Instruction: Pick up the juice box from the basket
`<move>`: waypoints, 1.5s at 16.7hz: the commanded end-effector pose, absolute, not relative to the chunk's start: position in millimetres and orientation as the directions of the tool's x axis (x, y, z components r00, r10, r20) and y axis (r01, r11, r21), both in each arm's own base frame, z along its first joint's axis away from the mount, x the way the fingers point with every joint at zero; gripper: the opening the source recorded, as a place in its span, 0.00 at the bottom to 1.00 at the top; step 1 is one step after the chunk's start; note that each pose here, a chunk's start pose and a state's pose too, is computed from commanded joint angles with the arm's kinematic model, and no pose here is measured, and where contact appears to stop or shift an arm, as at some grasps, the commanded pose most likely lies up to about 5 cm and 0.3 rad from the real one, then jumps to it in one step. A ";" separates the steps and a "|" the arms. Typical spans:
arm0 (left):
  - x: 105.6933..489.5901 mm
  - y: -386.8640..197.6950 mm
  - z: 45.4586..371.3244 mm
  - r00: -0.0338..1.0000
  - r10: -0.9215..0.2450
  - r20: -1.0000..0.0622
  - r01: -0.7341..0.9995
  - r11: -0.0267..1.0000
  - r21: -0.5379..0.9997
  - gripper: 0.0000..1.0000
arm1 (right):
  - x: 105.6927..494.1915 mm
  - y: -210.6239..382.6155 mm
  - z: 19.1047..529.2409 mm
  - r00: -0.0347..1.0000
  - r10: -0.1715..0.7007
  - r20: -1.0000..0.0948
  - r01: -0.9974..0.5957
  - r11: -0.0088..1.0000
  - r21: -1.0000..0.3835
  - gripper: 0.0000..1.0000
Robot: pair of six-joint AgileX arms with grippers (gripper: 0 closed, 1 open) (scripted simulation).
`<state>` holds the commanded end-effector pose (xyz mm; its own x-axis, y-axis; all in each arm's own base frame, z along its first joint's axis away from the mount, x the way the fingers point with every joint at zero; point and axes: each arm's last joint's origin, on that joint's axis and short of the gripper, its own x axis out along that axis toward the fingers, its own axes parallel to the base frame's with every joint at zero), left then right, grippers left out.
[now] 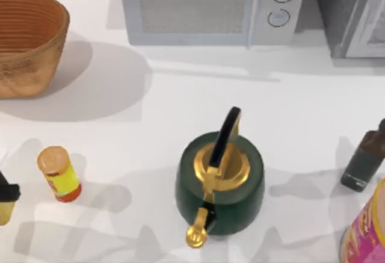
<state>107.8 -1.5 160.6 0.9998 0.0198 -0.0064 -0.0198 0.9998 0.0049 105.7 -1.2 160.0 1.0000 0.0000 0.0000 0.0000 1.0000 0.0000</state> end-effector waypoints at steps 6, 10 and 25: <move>125.3 -10.2 180.9 0.981 0.191 0.036 -0.192 0.981 0.032 0.00 | 105.7 -1.2 160.0 1.000 0.000 0.000 0.000 1.000 0.000 1.00; 145.5 -25.3 197.2 0.929 0.364 0.073 -0.367 0.930 0.030 0.00 | 105.7 -1.2 160.0 1.000 0.000 0.000 0.000 1.000 0.000 1.00; 179.8 -94.6 185.7 0.703 0.711 0.015 -0.711 0.703 0.000 0.00 | 105.7 -1.2 160.0 1.000 0.000 0.000 0.000 1.000 0.000 1.00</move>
